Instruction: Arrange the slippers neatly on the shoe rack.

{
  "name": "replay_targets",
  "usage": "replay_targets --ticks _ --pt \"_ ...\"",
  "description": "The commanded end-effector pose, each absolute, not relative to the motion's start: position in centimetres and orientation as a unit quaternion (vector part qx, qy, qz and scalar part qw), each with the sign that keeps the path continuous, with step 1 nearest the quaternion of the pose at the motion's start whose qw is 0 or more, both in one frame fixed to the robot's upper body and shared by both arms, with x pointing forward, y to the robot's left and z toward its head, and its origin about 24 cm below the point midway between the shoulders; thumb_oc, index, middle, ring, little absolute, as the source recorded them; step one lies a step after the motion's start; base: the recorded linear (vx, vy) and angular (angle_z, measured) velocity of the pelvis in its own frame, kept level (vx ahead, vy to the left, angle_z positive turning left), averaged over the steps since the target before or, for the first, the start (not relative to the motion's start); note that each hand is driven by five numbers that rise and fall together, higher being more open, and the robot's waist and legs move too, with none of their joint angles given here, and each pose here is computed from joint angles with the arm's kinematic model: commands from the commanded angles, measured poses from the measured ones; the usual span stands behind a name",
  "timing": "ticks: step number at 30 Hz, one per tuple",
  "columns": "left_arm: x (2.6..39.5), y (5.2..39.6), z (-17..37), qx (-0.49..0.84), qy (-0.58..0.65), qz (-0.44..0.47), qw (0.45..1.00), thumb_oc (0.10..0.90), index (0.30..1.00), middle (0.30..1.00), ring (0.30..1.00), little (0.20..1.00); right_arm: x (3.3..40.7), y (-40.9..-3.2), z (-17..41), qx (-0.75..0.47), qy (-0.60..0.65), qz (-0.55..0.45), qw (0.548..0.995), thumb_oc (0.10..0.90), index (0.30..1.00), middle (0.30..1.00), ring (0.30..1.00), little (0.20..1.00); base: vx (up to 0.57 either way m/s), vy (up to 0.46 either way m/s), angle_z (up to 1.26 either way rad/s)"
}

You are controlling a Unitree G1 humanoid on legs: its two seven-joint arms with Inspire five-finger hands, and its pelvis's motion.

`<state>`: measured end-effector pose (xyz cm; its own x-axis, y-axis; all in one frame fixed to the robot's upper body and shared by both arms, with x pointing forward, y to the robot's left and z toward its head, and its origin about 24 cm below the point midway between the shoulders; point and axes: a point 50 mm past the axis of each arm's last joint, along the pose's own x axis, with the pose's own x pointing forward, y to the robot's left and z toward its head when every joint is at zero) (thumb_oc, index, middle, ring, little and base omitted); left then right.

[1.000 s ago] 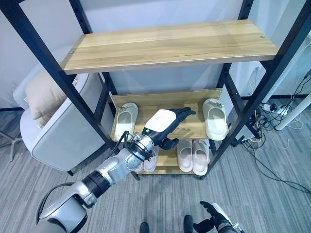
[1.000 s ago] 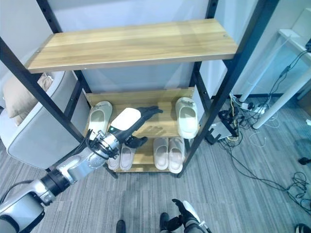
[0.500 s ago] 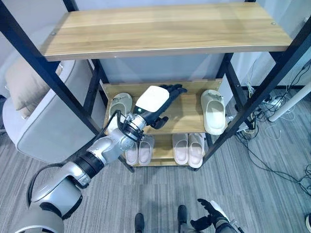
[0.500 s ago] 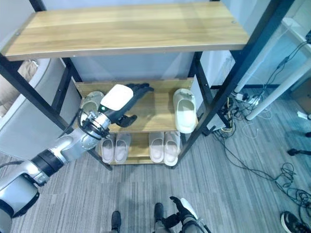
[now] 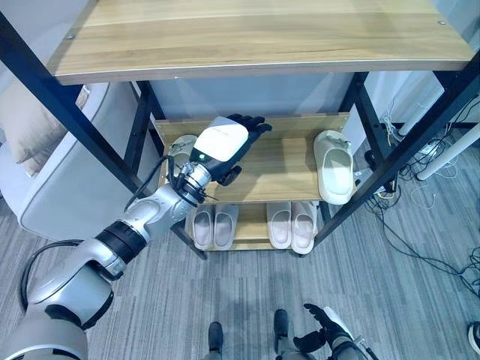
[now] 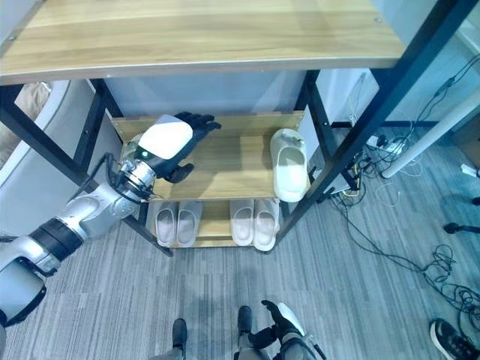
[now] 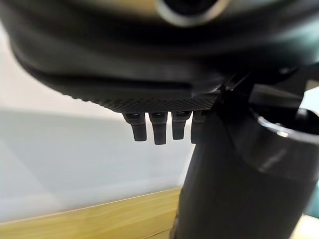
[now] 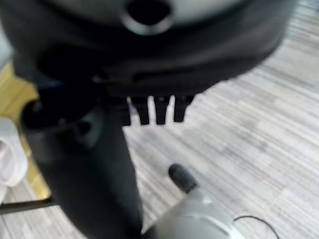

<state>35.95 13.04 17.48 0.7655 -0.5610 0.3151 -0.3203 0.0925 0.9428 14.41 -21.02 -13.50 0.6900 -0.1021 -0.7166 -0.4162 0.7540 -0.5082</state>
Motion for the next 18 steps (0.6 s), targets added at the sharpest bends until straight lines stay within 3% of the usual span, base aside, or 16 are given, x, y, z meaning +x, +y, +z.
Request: replay_targets --ticks 1,18 --pt "37.0 13.3 27.7 0.649 -0.431 0.051 0.625 0.800 0.900 0.900 0.900 0.900 16.0 -22.1 -12.1 -0.346 0.337 0.066 0.873 0.800 0.900 0.900 0.900 0.900 -0.01 0.028 0.05" --pt "37.5 16.6 27.9 0.667 -0.395 0.107 0.622 0.800 0.900 0.900 0.900 0.900 15.8 -22.0 -12.1 -0.348 0.336 0.069 0.872 0.800 0.900 0.900 0.900 0.900 0.00 0.008 0.01"
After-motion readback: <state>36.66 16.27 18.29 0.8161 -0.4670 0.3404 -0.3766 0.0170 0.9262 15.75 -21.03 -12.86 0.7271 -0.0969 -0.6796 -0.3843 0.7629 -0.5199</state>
